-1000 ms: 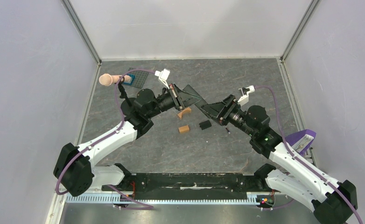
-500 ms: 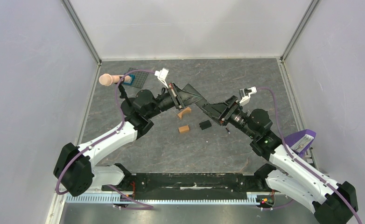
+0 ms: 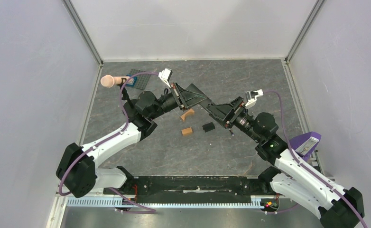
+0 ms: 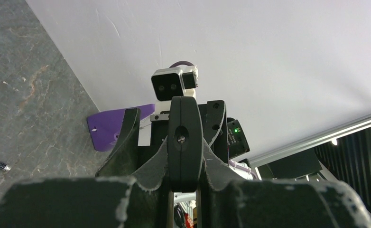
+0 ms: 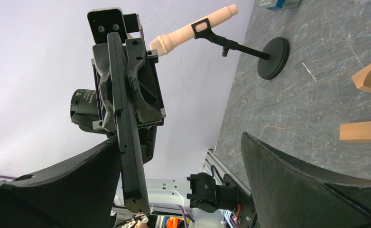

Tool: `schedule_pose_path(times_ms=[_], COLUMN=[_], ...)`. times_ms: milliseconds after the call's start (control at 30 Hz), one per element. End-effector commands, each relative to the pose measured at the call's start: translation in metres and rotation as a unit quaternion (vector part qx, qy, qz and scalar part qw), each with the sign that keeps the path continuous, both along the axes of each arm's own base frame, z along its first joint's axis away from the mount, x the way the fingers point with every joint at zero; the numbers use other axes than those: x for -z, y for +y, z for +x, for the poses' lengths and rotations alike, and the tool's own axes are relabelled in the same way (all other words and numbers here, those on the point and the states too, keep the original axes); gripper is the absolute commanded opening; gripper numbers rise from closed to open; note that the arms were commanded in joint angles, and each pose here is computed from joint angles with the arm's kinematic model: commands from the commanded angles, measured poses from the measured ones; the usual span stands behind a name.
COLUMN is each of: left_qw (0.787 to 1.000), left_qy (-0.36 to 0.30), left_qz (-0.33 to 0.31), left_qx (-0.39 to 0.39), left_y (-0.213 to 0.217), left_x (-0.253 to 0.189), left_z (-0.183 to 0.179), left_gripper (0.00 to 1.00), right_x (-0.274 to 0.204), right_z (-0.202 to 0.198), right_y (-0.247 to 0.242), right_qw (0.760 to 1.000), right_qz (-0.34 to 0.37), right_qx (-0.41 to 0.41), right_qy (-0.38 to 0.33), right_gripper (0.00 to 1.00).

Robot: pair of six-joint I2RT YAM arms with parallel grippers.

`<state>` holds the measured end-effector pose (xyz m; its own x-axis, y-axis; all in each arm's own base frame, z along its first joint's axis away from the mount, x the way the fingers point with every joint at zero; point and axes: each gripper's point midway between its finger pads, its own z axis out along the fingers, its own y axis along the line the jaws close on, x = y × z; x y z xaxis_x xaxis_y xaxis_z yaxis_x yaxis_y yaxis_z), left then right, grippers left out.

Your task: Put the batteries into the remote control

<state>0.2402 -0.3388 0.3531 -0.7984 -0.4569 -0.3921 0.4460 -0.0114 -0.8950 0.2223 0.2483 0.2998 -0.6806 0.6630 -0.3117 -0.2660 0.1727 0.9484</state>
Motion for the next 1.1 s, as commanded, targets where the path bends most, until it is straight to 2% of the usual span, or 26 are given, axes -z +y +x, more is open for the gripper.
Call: schedule_pose_path(times_ms=[0,300,567,667,867,1067], left_qw=[0.997,0.998,0.998,0.997,0.997,0.998], left_qy=[-0.05,-0.064,-0.066,-0.068,-0.067,-0.066], left_qz=[-0.05,0.011,0.021,0.021,0.022,0.021], left_qx=[0.011,0.005,0.01,0.01,0.011,0.01], left_y=[0.006,0.001,0.0,0.0,0.0,0.0], left_x=[-0.039,-0.011,-0.004,-0.004,-0.002,-0.003], left_z=[-0.011,-0.007,-0.008,-0.008,-0.008,-0.008], left_gripper=[0.02,0.02,0.02,0.02,0.02,0.02], right_x=[0.006,-0.043,-0.046,-0.042,-0.031,-0.024], right_z=[0.004,-0.006,-0.012,-0.01,-0.008,-0.006], right_y=[-0.002,-0.011,-0.013,-0.013,-0.009,-0.01], right_qw=[0.999,0.996,0.995,0.996,0.997,0.998], right_qz=[-0.037,0.017,0.032,0.027,0.013,-0.001], right_qx=[0.01,0.017,0.014,0.017,0.011,0.014], right_qy=[-0.013,-0.086,-0.099,-0.089,-0.073,-0.065], right_gripper=[0.97,0.98,0.98,0.89,0.62,0.47])
